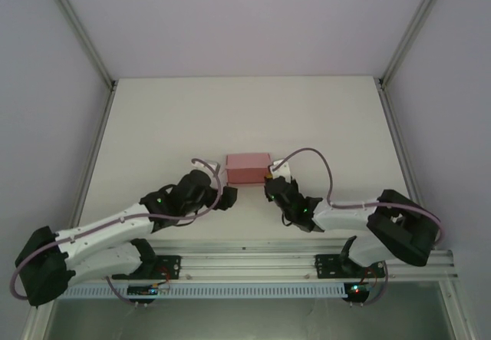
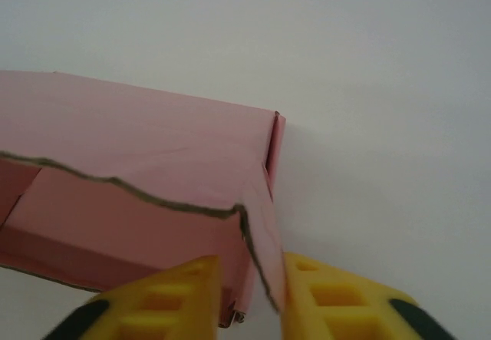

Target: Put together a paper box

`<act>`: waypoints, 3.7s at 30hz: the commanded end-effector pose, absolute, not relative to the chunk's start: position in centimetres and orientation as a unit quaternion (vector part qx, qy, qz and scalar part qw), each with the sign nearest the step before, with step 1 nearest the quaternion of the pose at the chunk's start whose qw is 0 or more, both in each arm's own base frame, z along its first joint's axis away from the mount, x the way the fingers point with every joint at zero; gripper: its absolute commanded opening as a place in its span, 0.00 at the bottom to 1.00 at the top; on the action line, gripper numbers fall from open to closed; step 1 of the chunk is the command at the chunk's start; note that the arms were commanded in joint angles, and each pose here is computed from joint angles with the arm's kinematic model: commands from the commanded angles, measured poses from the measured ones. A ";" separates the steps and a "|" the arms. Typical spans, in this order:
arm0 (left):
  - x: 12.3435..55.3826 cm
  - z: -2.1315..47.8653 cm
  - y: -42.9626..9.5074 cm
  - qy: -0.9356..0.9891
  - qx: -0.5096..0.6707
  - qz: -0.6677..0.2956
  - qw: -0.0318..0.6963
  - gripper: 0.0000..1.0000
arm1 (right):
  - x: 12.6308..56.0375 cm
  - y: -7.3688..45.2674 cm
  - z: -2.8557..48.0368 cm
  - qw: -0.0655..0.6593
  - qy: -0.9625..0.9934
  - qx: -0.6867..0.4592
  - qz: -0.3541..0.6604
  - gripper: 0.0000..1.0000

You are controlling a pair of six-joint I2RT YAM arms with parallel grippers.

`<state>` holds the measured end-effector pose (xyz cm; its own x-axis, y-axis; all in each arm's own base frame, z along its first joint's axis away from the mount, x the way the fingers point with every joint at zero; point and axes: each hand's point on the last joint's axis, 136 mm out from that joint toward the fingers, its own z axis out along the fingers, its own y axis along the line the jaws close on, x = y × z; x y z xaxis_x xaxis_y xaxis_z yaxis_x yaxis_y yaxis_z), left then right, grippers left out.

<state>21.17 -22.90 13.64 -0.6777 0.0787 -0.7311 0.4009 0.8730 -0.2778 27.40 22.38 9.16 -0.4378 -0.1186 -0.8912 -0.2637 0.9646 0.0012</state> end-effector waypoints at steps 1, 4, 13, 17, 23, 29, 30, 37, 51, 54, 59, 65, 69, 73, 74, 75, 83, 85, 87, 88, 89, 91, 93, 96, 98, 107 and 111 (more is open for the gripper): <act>20.9 16.1 -22.7 0.893 0.135 -0.213 0.374 1.00 | 26.7 22.4 10.5 0.514 0.845 -0.121 0.086 0.33; 21.3 18.0 -22.6 0.889 0.123 -0.215 0.386 1.00 | 25.9 22.0 11.6 0.510 0.844 -0.139 0.093 0.47; 25.1 22.1 -21.0 0.893 0.023 -0.230 0.386 1.00 | 23.2 22.6 18.3 0.514 0.814 -0.205 0.174 0.99; 28.5 21.1 -20.3 0.904 -0.031 -0.244 0.349 1.00 | 25.4 22.1 22.5 0.533 0.804 -0.167 0.206 0.99; 31.9 17.8 -22.1 0.921 -0.030 -0.266 0.284 1.00 | 30.4 20.2 20.8 0.415 0.878 -0.051 0.231 0.99; 32.7 12.6 -24.1 0.936 -0.017 -0.287 0.203 1.00 | 32.5 21.6 14.7 0.300 0.920 -0.041 0.249 0.98; 32.7 11.9 -24.5 0.936 -0.016 -0.295 0.191 1.00 | 32.5 21.9 13.8 0.282 0.924 -0.043 0.253 0.97; 31.7 6.8 -26.1 0.938 -0.006 -0.328 0.113 0.88 | 31.4 22.2 6.8 0.196 0.949 -0.047 0.241 0.83; 31.3 3.3 -25.0 0.934 -0.033 -0.341 0.102 0.52 | 29.9 20.6 1.7 0.160 0.962 -0.009 0.222 0.56; 31.4 3.6 -24.9 0.928 -0.034 -0.356 0.110 0.43 | 30.4 20.9 3.5 0.178 0.955 -0.014 0.238 0.61; 31.5 4.6 -24.9 0.907 -0.042 -0.398 0.130 0.32 | 31.1 21.2 7.6 0.210 0.938 -0.008 0.275 0.87; 31.8 6.0 -23.8 0.862 -0.064 -0.478 0.154 0.26 | 31.2 21.5 11.1 0.206 0.914 0.006 0.349 1.00; 31.6 6.3 -23.5 0.842 -0.060 -0.512 0.162 0.24 | 31.0 22.1 11.8 0.191 0.906 0.003 0.377 1.00; 31.1 7.0 -24.1 0.821 -0.035 -0.545 0.170 0.22 | 31.0 22.8 10.8 0.159 0.905 0.002 0.395 0.99; 31.0 7.2 -24.1 0.816 -0.030 -0.552 0.171 0.22 | 31.1 23.1 10.6 0.153 0.902 0.002 0.404 0.99; 30.9 7.2 -24.2 0.813 -0.025 -0.556 0.170 0.21 | 31.3 23.4 10.5 0.149 0.899 0.003 0.411 1.00; 30.6 6.6 -24.3 0.812 -0.012 -0.562 0.158 0.21 | 32.2 25.5 9.4 0.120 0.886 -0.013 0.447 0.92; 30.6 6.3 -24.3 0.815 -0.011 -0.558 0.153 0.21 | 32.3 26.1 9.7 0.121 0.880 -0.021 0.459 0.80; 30.7 6.3 -24.4 0.815 -0.008 -0.558 0.155 0.22 | 32.2 26.7 10.3 0.119 0.869 -0.021 0.479 0.70; 30.8 6.5 -24.5 0.813 -0.006 -0.561 0.157 0.22 | 32.1 27.0 10.6 0.119 0.865 -0.022 0.487 0.69; 30.9 6.8 -24.6 0.811 -0.003 -0.564 0.159 0.22 | 32.1 27.1 10.9 0.118 0.862 -0.020 0.493 0.65; 31.1 7.5 -24.8 0.804 0.008 -0.572 0.163 0.23 | 31.9 27.2 11.2 0.112 0.858 -0.012 0.502 0.51; 31.4 8.3 -25.0 0.801 0.017 -0.574 0.172 0.27 | 31.7 27.2 11.5 0.105 0.855 -0.003 0.509 0.39; 32.0 9.3 -25.0 0.804 0.030 -0.565 0.184 0.36 | 31.7 26.9 12.0 0.098 0.854 0.015 0.511 0.35; 32.5 10.0 -24.6 0.815 0.036 -0.542 0.200 0.63 | 31.8 26.2 12.0 0.092 0.859 0.040 0.501 0.34; 34.3 15.7 -20.7 0.865 0.120 -0.318 0.369 1.00 | 32.9 23.8 12.1 0.013 0.856 0.170 0.488 0.28; 32.0 17.8 -23.0 0.833 0.267 -0.230 0.425 1.00 | 32.8 23.3 12.3 -0.049 0.842 0.225 0.488 0.26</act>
<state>33.46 -23.38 19.39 -0.6055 -0.0168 -0.7957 0.5557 0.7068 -0.4378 33.45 23.22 11.64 -0.9371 0.3220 0.1348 0.2829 0.4741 0.8338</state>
